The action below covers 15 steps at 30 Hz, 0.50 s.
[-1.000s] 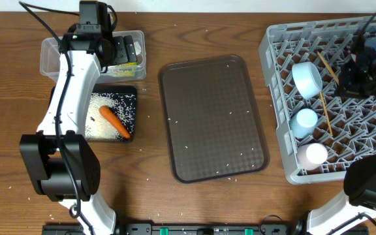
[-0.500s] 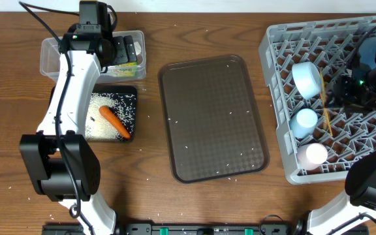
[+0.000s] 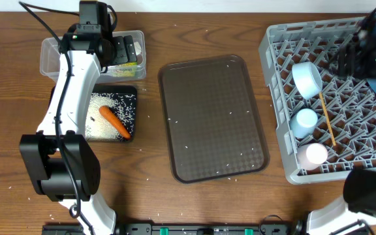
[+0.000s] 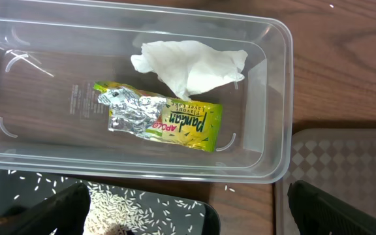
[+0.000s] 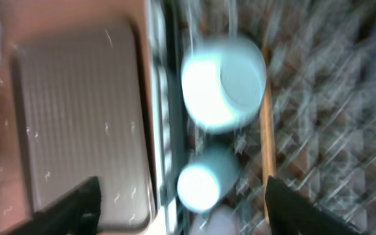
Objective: Sort waste into correct bins and load items into the dishwasher rack
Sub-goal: 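Carry the chopstick into the dish rack and release it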
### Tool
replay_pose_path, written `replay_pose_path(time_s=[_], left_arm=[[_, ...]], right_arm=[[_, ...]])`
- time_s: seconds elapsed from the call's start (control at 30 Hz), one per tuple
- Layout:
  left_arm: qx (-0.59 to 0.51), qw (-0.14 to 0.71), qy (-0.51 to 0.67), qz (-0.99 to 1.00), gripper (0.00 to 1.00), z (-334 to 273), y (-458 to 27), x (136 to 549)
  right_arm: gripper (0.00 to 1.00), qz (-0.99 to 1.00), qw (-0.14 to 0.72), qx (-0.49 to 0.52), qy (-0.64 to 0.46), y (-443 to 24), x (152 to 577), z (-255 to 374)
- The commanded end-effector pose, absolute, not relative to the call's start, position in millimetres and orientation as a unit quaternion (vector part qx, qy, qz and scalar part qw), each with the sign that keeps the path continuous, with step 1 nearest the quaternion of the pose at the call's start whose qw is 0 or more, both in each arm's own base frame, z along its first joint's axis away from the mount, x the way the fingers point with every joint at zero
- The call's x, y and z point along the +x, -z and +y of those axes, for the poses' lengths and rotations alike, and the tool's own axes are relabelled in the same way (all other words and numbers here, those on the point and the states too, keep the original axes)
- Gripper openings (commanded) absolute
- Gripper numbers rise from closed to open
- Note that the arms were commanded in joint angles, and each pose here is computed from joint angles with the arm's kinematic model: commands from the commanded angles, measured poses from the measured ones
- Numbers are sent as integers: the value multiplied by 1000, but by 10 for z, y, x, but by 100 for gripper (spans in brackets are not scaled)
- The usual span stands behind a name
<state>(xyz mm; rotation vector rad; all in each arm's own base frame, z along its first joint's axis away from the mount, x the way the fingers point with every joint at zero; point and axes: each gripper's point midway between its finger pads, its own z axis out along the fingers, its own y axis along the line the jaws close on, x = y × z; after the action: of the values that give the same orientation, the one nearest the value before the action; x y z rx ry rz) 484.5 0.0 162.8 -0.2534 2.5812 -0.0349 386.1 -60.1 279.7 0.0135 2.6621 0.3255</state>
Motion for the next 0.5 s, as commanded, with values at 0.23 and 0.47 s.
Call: replay_pose_path(time_s=[0.23, 0.47], left_arm=[[-96, 272, 14, 957, 98, -4, -1653, 4834], [-96, 272, 14, 957, 98, -4, -1653, 4834]], right_arm=[[99, 866, 493, -72, -40, -4577, 3433, -370], [99, 847, 525, -79, -28, -4820, 3148, -281]])
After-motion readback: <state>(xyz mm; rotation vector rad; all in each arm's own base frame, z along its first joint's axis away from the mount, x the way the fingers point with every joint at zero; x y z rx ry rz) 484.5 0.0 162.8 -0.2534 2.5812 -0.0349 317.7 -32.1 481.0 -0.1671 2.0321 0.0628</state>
